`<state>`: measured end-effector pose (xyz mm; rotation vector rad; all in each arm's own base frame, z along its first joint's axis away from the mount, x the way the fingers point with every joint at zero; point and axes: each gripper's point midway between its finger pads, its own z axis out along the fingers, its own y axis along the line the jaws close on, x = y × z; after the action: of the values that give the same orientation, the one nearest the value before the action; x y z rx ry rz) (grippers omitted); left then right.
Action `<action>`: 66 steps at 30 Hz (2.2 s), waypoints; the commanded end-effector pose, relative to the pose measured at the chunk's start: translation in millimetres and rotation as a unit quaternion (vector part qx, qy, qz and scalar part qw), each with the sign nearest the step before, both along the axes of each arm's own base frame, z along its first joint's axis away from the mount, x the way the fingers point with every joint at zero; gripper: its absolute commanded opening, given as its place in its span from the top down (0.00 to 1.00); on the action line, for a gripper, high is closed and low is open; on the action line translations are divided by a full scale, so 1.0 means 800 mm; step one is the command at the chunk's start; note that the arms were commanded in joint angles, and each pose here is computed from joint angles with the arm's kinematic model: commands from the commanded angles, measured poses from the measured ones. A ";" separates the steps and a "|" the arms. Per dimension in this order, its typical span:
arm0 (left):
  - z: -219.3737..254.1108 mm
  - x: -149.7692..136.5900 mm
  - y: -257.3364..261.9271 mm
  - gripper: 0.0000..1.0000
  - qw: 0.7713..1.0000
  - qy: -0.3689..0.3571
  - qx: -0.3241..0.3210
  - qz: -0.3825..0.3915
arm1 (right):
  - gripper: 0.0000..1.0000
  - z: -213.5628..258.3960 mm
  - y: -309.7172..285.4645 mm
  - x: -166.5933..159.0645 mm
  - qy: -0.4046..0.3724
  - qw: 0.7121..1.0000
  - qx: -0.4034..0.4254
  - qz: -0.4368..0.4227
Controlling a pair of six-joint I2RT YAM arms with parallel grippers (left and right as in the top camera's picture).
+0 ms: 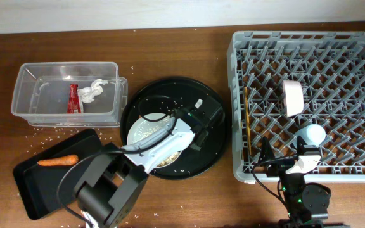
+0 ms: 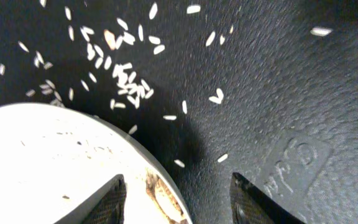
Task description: Sort waste into correct bins and load items into the dishwasher rack
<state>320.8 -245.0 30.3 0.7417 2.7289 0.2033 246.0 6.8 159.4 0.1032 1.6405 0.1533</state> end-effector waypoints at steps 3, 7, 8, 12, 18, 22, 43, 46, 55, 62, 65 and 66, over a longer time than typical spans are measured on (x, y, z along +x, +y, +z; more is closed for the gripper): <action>-0.036 -0.001 0.008 0.78 0.998 0.025 0.042 -0.032 | 0.02 -0.003 0.000 0.000 0.001 1.000 0.001 0.002; -0.036 0.002 0.005 1.00 0.996 0.023 0.050 -0.071 | 0.02 -0.003 0.000 0.000 0.001 1.000 0.001 0.002; -0.036 0.002 0.004 1.00 0.996 0.023 0.050 -0.071 | 0.02 -0.003 0.000 0.000 0.001 1.000 0.001 0.002; 0.004 0.010 0.001 1.00 0.997 0.013 0.049 -0.050 | 0.02 -0.003 0.000 0.000 0.001 1.000 0.001 0.002; 0.182 0.003 0.015 1.00 0.999 -0.031 0.004 -0.022 | 0.02 -0.003 0.000 0.000 0.001 1.000 0.001 0.002; 0.223 -0.017 0.100 1.00 0.993 0.020 -0.061 0.104 | 0.02 -0.003 0.000 0.000 0.001 1.000 0.001 0.002; 0.208 -0.062 0.271 1.00 0.853 0.014 -0.480 0.203 | 0.02 -0.003 0.000 0.000 0.001 1.000 0.001 0.002; 0.255 -0.076 0.307 1.00 0.833 -0.082 -0.504 0.213 | 0.02 -0.003 0.000 0.000 0.001 1.000 0.001 0.002; 0.302 -0.096 0.319 1.00 0.768 -0.151 -0.595 0.184 | 0.02 -0.003 0.000 0.000 0.001 1.000 0.001 0.002; 0.362 -0.007 0.205 1.00 0.783 -0.144 -0.604 0.025 | 0.02 -0.003 0.000 0.000 0.001 1.000 0.001 0.002; 0.419 0.048 0.046 1.00 0.714 -0.160 -0.673 -0.103 | 0.02 -0.003 0.000 0.000 0.001 1.000 0.001 0.002; 0.415 0.059 -0.005 1.00 0.684 -0.126 -0.707 -0.127 | 0.02 -0.003 0.000 0.000 0.001 1.000 0.001 0.002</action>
<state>346.3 -192.8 386.6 0.6232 1.5347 -1.2252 246.1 6.8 159.3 0.1028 1.6394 0.1530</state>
